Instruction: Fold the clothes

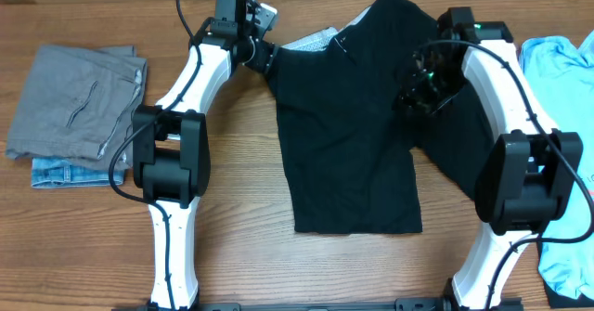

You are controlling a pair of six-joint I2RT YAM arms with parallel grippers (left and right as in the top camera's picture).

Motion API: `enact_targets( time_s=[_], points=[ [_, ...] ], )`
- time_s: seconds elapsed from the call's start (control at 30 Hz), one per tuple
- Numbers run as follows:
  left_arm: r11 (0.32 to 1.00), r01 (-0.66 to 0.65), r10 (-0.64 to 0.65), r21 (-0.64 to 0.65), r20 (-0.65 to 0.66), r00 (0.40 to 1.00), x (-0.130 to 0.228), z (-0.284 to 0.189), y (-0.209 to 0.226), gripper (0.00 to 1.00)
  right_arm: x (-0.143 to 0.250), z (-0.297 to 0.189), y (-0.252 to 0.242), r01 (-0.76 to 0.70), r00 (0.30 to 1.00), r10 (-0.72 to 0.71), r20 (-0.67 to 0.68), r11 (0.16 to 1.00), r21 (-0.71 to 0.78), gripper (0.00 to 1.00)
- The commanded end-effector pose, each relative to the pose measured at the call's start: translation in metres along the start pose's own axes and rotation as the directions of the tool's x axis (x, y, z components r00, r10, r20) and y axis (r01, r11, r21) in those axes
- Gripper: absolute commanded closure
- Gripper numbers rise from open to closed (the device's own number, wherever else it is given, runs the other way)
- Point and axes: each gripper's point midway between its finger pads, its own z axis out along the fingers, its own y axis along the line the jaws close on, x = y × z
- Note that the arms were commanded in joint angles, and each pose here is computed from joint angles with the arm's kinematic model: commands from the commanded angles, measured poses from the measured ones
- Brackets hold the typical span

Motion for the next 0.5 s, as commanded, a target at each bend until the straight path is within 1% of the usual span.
enact_targets(
  time_s=[0.0, 0.1, 0.27, 0.37, 0.4, 0.43, 0.47],
  points=[
    [0.996, -0.037, 0.033, 0.081, 0.051, 0.998, -0.005, 0.013, -0.014, 0.28, -0.003, -0.007, 0.011, 0.023, 1.000, -0.023, 0.020, 1.000, -0.017, 0.62],
    [0.995, -0.039, 0.033, 0.089, 0.061, 0.998, -0.004, 0.019, -0.014, 0.28, 0.000, -0.007, 0.010, 0.018, 1.000, -0.018, 0.009, 1.000, -0.014, 0.61],
    [0.995, -0.023, 0.021, 0.097, 0.022, 1.000, 0.015, 0.036, -0.013, 0.28, 0.003, -0.007, 0.010, 0.014, 1.000, -0.014, -0.002, 1.000, -0.013, 0.62],
    [0.995, -0.023, 0.021, 0.096, 0.024, 0.999, 0.016, 0.039, -0.012, 0.26, 0.002, -0.007, 0.008, 0.015, 1.000, -0.015, 0.002, 1.000, 0.000, 0.61],
    [0.995, -0.025, 0.023, 0.094, 0.031, 0.999, 0.014, 0.039, -0.011, 0.28, 0.002, -0.007, 0.006, 0.015, 1.000, -0.015, 0.004, 1.000, 0.011, 0.61],
    [0.995, -0.028, 0.024, 0.091, 0.039, 0.999, 0.012, 0.039, -0.011, 0.32, 0.002, -0.007, 0.004, 0.015, 1.000, -0.015, 0.006, 1.000, 0.023, 0.61],
    [0.996, -0.029, 0.025, 0.088, 0.045, 0.999, 0.009, 0.038, -0.010, 0.44, 0.001, -0.007, 0.002, 0.014, 1.000, -0.015, 0.007, 0.999, 0.034, 0.61]
  ],
)
